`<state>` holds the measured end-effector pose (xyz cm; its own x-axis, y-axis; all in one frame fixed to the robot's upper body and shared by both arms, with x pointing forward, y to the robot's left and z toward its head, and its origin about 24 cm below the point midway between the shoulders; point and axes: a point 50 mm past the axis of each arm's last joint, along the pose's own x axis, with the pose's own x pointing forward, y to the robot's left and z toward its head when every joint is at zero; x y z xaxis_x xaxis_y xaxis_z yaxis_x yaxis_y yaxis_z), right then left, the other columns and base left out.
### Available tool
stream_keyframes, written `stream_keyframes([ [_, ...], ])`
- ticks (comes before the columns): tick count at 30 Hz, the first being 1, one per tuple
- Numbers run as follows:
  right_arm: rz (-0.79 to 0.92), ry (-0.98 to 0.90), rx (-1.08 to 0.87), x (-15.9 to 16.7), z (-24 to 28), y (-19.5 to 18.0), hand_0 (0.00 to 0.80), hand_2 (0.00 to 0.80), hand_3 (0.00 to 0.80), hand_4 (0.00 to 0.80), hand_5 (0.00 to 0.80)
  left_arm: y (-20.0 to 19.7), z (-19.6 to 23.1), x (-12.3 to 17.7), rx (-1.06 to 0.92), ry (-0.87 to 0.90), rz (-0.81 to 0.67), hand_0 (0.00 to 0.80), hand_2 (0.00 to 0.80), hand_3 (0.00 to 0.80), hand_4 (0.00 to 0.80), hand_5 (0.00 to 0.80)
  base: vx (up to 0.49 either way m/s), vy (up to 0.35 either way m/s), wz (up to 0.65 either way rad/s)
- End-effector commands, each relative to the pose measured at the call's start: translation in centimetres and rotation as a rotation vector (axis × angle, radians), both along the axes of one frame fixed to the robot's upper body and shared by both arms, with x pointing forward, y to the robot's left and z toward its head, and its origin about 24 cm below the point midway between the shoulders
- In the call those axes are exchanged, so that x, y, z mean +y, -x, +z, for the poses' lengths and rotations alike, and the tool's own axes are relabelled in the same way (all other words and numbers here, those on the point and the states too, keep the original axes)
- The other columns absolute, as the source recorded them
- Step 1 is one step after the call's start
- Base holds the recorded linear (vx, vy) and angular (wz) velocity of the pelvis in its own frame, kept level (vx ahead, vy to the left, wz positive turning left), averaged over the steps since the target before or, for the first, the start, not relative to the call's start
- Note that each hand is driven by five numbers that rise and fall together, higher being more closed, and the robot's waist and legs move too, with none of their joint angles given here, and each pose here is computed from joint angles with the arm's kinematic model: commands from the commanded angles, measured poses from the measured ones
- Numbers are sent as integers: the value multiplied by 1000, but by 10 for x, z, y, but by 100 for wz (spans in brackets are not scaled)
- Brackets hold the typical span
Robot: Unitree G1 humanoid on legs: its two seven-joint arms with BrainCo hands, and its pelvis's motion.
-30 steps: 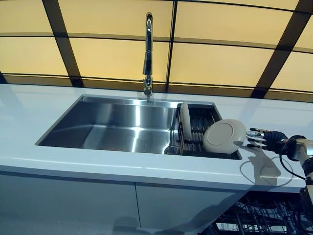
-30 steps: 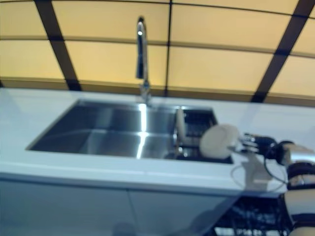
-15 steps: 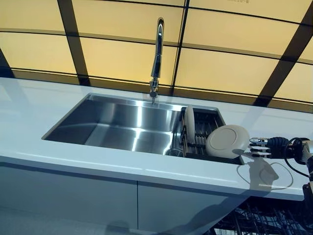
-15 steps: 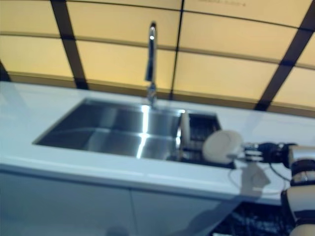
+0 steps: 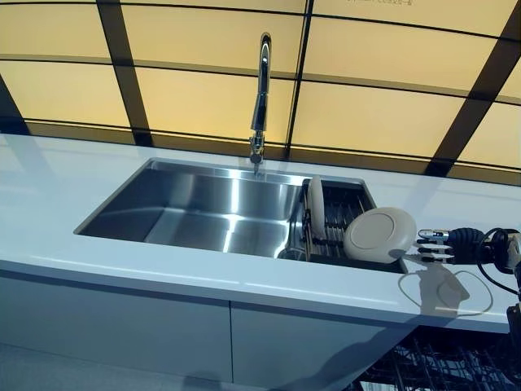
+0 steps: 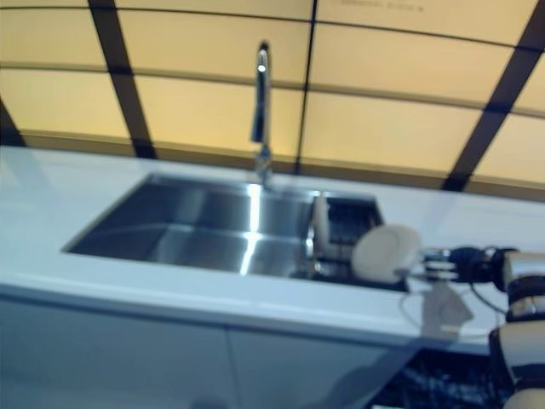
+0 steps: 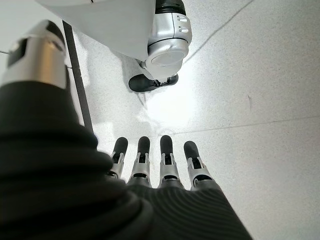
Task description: Take plates into dishwasher
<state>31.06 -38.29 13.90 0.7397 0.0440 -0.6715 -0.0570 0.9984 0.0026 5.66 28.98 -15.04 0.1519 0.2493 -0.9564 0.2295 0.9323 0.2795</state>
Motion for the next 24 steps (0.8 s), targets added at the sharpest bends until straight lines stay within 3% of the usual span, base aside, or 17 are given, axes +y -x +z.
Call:
stream_keyframes([
  [1, -49, 50, 190, -5, -18, 12, 0, 0, 0, 0, 0, -23, 6, 4, -51, -6, -65, 0, 0, 0, 0, 0, -51, -10, 3],
  [24, 6, 123, 79, 13, 19, -18, 0, 0, 0, 0, 0, -37, 6, -4, -162, 53, -31, 0, 0, 0, 0, 0, -25, 9, 2],
])
